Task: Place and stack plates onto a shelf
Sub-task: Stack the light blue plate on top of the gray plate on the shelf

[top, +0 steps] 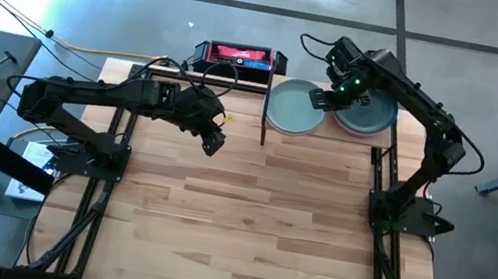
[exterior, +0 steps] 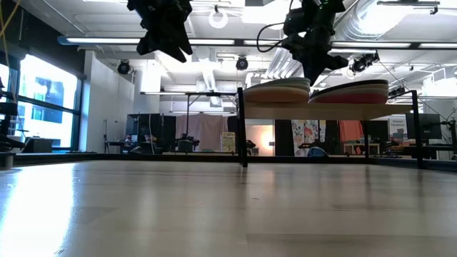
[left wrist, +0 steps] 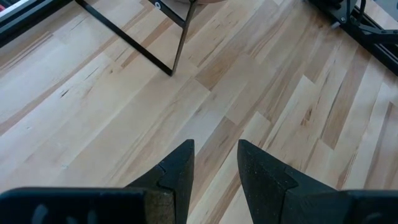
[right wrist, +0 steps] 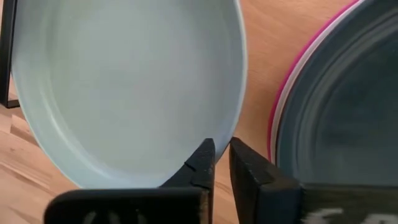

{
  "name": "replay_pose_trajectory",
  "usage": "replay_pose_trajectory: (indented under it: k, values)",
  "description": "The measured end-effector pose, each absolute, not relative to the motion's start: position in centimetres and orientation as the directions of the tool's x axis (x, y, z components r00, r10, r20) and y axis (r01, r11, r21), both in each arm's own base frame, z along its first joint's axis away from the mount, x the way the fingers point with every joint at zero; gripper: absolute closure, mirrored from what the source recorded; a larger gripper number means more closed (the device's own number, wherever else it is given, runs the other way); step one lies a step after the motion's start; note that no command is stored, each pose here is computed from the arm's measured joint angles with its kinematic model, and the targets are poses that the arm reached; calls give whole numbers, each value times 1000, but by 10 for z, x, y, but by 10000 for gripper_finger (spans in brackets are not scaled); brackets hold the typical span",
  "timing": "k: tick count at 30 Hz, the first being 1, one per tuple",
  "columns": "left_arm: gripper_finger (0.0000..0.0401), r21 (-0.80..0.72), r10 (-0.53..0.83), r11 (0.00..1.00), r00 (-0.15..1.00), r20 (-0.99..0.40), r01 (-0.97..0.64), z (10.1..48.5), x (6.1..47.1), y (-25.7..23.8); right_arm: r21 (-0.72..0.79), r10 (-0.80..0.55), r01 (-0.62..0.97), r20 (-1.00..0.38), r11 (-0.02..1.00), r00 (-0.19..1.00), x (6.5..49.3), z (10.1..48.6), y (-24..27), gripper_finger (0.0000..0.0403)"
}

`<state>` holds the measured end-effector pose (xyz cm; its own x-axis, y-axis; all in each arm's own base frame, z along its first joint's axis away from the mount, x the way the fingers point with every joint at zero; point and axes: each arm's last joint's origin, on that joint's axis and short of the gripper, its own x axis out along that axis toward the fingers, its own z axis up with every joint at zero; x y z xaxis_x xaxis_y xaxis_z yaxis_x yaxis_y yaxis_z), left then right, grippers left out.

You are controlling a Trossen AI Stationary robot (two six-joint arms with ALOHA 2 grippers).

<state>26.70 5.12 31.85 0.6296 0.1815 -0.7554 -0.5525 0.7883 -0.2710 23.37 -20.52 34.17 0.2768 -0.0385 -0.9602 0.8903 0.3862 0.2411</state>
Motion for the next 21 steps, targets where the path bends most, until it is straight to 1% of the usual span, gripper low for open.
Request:
replay_pose_trajectory:
  k: [3, 7, 14, 18, 21]
  values:
    - [288, -271, 182, 788, 630, -755, -552, 319, 267, 51, 240, -39, 890, -960, 389, 276, 234, 342, -205, 372]
    - [288, -271, 182, 788, 629, -756, -553, 318, 267, 51, 227, -53, 907, -964, 355, 262, 233, 341, -207, 357]
    - [288, -263, 182, 796, 630, -755, -545, 319, 267, 51, 207, -46, 920, -971, 331, 235, 238, 334, -210, 336]
    - [288, -256, 182, 802, 629, -756, -539, 318, 267, 51, 198, -37, 917, -974, 345, 225, 240, 330, -211, 336]
    - [288, -255, 182, 803, 629, -756, -538, 318, 267, 51, 197, -37, 914, -974, 355, 224, 240, 330, -211, 352]
